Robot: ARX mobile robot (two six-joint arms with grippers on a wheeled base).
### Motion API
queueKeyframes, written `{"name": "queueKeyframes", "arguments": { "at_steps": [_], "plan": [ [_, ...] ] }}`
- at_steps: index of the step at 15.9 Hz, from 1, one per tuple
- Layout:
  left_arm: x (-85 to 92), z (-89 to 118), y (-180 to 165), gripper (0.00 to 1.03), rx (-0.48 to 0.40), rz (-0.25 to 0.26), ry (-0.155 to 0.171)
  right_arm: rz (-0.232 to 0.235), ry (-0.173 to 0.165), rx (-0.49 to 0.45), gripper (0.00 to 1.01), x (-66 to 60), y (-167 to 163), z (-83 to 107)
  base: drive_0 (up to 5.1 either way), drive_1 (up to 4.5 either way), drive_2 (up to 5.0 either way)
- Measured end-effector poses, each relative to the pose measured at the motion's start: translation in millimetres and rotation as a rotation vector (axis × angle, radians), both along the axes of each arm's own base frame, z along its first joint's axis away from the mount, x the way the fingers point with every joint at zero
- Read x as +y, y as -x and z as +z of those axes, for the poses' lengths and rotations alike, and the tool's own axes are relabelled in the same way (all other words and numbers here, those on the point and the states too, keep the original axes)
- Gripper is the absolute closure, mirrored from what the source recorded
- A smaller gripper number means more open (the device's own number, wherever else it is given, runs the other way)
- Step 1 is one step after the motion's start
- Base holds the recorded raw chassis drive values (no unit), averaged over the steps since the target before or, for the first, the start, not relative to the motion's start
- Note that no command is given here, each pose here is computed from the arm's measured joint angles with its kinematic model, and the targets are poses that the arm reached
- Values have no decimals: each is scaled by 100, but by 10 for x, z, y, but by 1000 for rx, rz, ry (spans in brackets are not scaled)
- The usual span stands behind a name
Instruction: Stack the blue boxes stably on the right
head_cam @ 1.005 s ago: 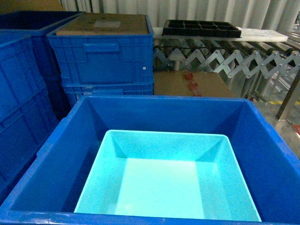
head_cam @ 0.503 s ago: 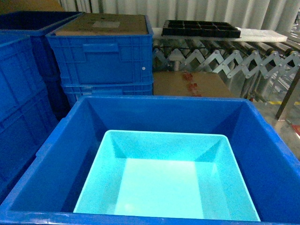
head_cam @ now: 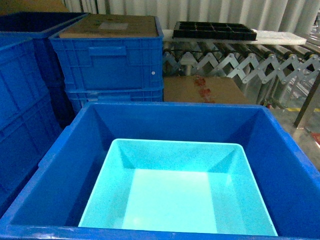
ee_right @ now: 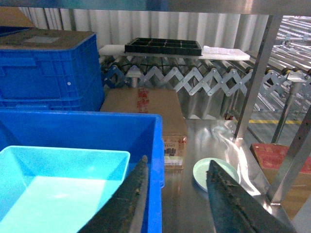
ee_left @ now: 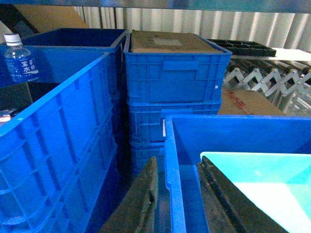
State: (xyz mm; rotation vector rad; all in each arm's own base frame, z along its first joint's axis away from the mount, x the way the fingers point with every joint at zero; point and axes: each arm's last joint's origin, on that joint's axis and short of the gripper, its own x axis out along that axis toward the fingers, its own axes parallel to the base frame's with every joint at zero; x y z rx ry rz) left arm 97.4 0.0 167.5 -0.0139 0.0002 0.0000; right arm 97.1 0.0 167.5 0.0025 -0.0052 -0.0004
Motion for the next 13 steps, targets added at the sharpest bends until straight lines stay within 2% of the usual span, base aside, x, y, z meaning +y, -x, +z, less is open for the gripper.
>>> {"name": "queueKeyframes", "arguments": {
  "at_steps": [5,10,11,12,13],
  "plan": [
    [0,0,0,60,0,0,0,0,0,0,50,0,0,0,0,0,0],
    [0,0,0,37,0,0,0,0,0,0,24,0,0,0,0,0,0],
    [0,0,0,34,0,0,0,0,0,0,23,0,0,0,0,0,0],
    [0,0,0,29,0,0,0,0,0,0,17,0,0,0,0,0,0],
    [0,0,0,17,0,0,0,0,0,0,4,0,0,0,0,0,0]
  ]
}}
